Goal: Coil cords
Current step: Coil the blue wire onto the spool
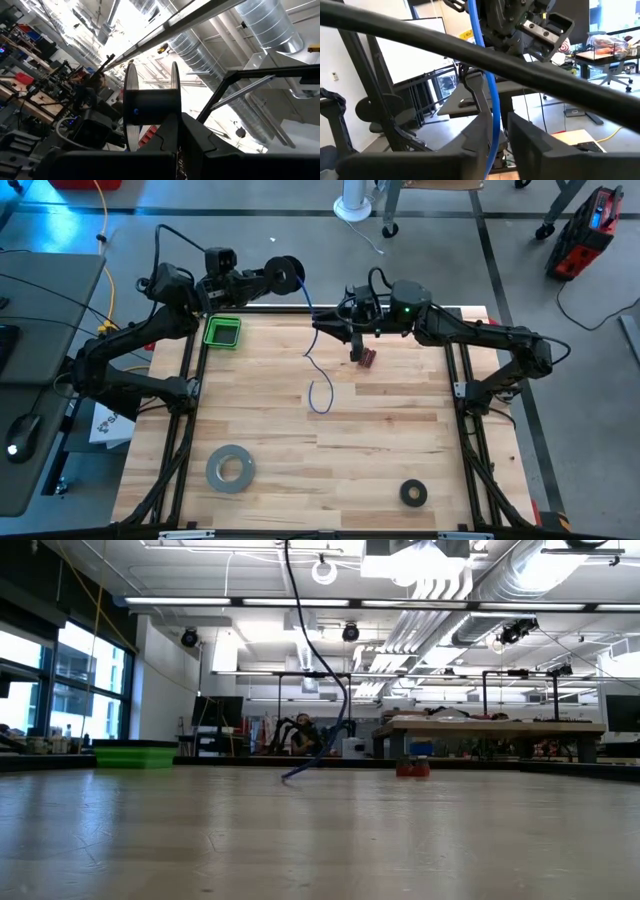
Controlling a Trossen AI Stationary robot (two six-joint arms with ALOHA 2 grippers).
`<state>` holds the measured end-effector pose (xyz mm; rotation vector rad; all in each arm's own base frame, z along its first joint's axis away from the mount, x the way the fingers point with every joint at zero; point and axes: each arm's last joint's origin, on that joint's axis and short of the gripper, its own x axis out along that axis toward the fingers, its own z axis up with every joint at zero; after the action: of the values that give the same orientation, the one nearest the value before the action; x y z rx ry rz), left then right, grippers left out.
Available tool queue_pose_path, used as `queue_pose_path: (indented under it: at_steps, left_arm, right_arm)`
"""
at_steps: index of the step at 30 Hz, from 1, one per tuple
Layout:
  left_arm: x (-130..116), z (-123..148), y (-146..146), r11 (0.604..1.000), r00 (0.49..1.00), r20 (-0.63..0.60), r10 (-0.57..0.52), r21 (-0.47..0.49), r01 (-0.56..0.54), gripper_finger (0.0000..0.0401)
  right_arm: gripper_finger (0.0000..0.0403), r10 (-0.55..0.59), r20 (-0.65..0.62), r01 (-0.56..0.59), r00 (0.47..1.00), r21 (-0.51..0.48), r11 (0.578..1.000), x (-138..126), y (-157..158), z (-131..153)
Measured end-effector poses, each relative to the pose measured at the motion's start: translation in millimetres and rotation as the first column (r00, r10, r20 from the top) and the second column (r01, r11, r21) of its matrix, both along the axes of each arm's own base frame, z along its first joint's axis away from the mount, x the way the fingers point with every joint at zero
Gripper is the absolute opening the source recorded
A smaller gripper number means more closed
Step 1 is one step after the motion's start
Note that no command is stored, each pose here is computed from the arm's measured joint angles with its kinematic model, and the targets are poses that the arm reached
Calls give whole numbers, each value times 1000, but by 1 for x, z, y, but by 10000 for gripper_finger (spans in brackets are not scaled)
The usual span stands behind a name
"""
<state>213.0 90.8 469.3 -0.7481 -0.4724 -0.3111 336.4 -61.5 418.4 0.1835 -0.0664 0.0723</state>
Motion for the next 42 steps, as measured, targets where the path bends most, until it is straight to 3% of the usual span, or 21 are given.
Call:
queue_pose_path:
  at_steps: [4, 8, 18, 22, 27, 36, 42]
  left_arm:
    - [0, 0, 0, 1000, 1000, -1, 1, -1, -1, 0]
    - [0, 0, 1, 1000, 1000, -1, 3, -1, -3, 0]
    - [0, 0, 1, 1000, 1000, 0, 1, -4, -1, 0]
    - [0, 0, 1, 1000, 1000, 1, 3, -6, -3, 0]
    - [0, 0, 1, 1000, 1000, 0, 3, -7, -3, 0]
    - [0, 0, 1, 1000, 1000, 0, 5, -7, -5, 0]
    - [-3, 0, 7, 1000, 1000, -1, 28, -10, -28, 0]
  right_arm:
    - [19, 10, 5, -10, 1000, -29, 1000, -1, 1, 1]
    - [12, 32, 11, -31, 999, -50, 998, -4, 1, 3]
    - [128, 27, -32, -27, 999, -13, 1000, -4, -1, -1]
    - [145, 3, -43, -3, 999, -10, 1000, -4, -1, -2]
    - [134, -33, -99, 32, 995, -2, 999, -3, -2, -7]
    - [92, -32, -92, 31, 995, -8, 999, -5, -2, -5]
    - [87, -11, -61, 10, 998, -13, 1000, -13, 0, 3]
